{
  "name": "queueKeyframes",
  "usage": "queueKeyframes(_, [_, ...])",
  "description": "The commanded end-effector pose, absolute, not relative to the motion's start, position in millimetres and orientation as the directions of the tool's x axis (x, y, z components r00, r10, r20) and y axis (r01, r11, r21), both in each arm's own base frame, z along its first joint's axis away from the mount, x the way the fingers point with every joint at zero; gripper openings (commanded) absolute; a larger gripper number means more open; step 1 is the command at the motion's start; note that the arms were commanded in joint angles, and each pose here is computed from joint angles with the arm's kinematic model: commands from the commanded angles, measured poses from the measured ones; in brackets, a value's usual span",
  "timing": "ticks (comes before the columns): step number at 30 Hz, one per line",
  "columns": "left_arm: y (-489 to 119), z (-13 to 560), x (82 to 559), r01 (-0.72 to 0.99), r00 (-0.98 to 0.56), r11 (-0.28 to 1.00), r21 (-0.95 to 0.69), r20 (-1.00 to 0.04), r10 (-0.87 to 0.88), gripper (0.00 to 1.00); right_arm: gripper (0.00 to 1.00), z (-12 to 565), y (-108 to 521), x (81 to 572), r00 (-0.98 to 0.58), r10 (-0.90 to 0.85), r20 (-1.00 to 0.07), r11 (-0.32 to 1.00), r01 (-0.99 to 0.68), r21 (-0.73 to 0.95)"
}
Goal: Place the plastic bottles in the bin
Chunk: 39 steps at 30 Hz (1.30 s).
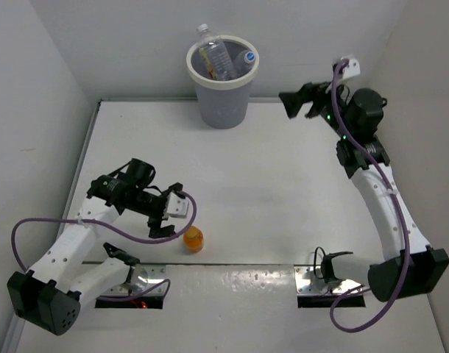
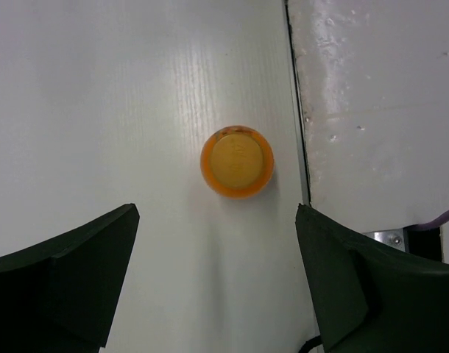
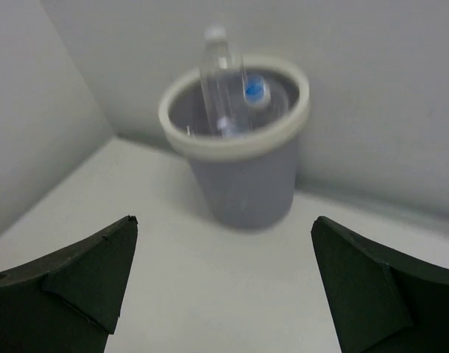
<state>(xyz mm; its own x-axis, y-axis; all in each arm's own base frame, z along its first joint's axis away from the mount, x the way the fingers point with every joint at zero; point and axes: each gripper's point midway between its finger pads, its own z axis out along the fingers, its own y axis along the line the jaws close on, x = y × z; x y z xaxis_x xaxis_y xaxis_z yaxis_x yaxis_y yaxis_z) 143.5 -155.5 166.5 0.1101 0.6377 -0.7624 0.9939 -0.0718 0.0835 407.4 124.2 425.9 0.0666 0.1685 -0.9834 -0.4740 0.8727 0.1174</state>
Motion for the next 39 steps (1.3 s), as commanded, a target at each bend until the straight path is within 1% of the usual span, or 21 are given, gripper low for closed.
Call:
queueKeyframes(1, [-162.5, 165.1, 144.4, 0.971, 0.241, -0.157, 0.183, -0.735, 0.633, 0.92, 1.00, 358.4, 115.9, 376.5, -0.145, 0.154, -0.977, 0.870, -0.448, 0.204])
queueKeyframes(3, [-164.3, 153.2, 139.0, 0.967, 0.254, -0.193, 0.168, -0.723, 0.642, 0.91, 1.00, 340.9, 109.9, 370.6, -0.189, 0.146, -0.971, 0.878, -0.428, 0.215])
queueKeyframes(4, [-169.2, 154.2, 139.9, 0.957, 0.288, -0.217, 0.193, -0.717, 0.635, 0.91, 1.00, 335.3, 109.4, 367.7, -0.209, 0.141, -0.968, 0.879, -0.424, 0.219])
queueKeyframes(5, [-171.7, 150.5, 137.5, 0.959, 0.279, -0.217, 0.180, -0.721, 0.634, 0.91, 1.00, 329.7, 105.8, 363.9, -0.220, 0.138, -0.966, 0.883, -0.413, 0.221])
queueKeyframes(11, [-186.2, 127.9, 134.6, 0.950, 0.300, -0.276, 0.147, -0.681, 0.668, 0.89, 1.00, 324.0, 106.6, 355.6, -0.258, 0.135, -0.957, 0.875, -0.422, 0.237])
queueKeyframes(12, [-186.5, 122.9, 134.2, 0.953, 0.287, -0.271, 0.132, -0.676, 0.679, 0.89, 1.00, 321.6, 106.3, 358.5, -0.265, 0.131, -0.955, 0.877, -0.418, 0.237])
queueKeyframes(14, [-191.4, 122.4, 139.4, 0.951, 0.301, -0.266, 0.158, -0.677, 0.672, 0.88, 1.00, 323.6, 105.8, 355.4, -0.263, 0.132, -0.956, 0.875, -0.421, 0.237])
queueKeyframes(22, [-198.3, 108.5, 142.5, 0.944, 0.322, -0.287, 0.164, -0.656, 0.682, 0.76, 1.00, 318.9, 104.9, 354.9, -0.281, 0.132, -0.951, 0.873, -0.422, 0.246])
queueKeyframes(24, [-198.3, 106.6, 142.4, 0.945, 0.317, -0.288, 0.156, -0.655, 0.686, 0.75, 1.00, 318.0, 103.8, 354.8, -0.282, 0.133, -0.950, 0.874, -0.419, 0.246])
queueKeyframes(25, [-199.5, 107.3, 144.0, 0.944, 0.322, -0.287, 0.164, -0.656, 0.682, 0.71, 1.00, 316.9, 102.8, 355.7, -0.282, 0.128, -0.951, 0.875, -0.418, 0.242])
queueKeyframes(30, [-195.5, 100.1, 141.3, 0.946, 0.312, -0.287, 0.149, -0.647, 0.696, 0.67, 0.99, 315.6, 104.6, 357.5, -0.289, 0.123, -0.949, 0.873, -0.424, 0.243])
queueKeyframes(31, [-195.5, 97.1, 138.1, 0.942, 0.323, -0.302, 0.146, -0.644, 0.694, 0.67, 0.97, 316.8, 103.3, 358.5, -0.286, 0.125, -0.950, 0.874, -0.421, 0.241])
queueKeyframes(34, [-194.5, 96.5, 139.2, 0.942, 0.323, -0.300, 0.149, -0.638, 0.699, 0.61, 0.97, 313.6, 104.5, 360.2, -0.294, 0.123, -0.948, 0.873, -0.423, 0.245])
queueKeyframes(35, [-194.6, 96.5, 139.6, 0.939, 0.332, -0.306, 0.155, -0.636, 0.696, 0.55, 0.96, 313.4, 104.2, 359.8, -0.294, 0.122, -0.948, 0.873, -0.422, 0.243])
queueKeyframes(37, [-196.0, 99.6, 141.4, 0.938, 0.337, -0.306, 0.163, -0.638, 0.693, 0.49, 0.95, 312.1, 105.0, 360.0, -0.299, 0.123, -0.946, 0.871, -0.424, 0.247])
queueKeyframes(38, [-197.5, 104.9, 143.2, 0.935, 0.347, -0.304, 0.181, -0.641, 0.685, 0.42, 0.95, 309.1, 105.4, 360.7, -0.305, 0.119, -0.945, 0.871, -0.425, 0.247])
queueKeyframes(39, [-200.8, 116.1, 147.1, 0.935, 0.350, -0.288, 0.206, -0.649, 0.675, 0.39, 0.94, 308.9, 104.4, 360.6, -0.306, 0.123, -0.944, 0.872, -0.421, 0.250])
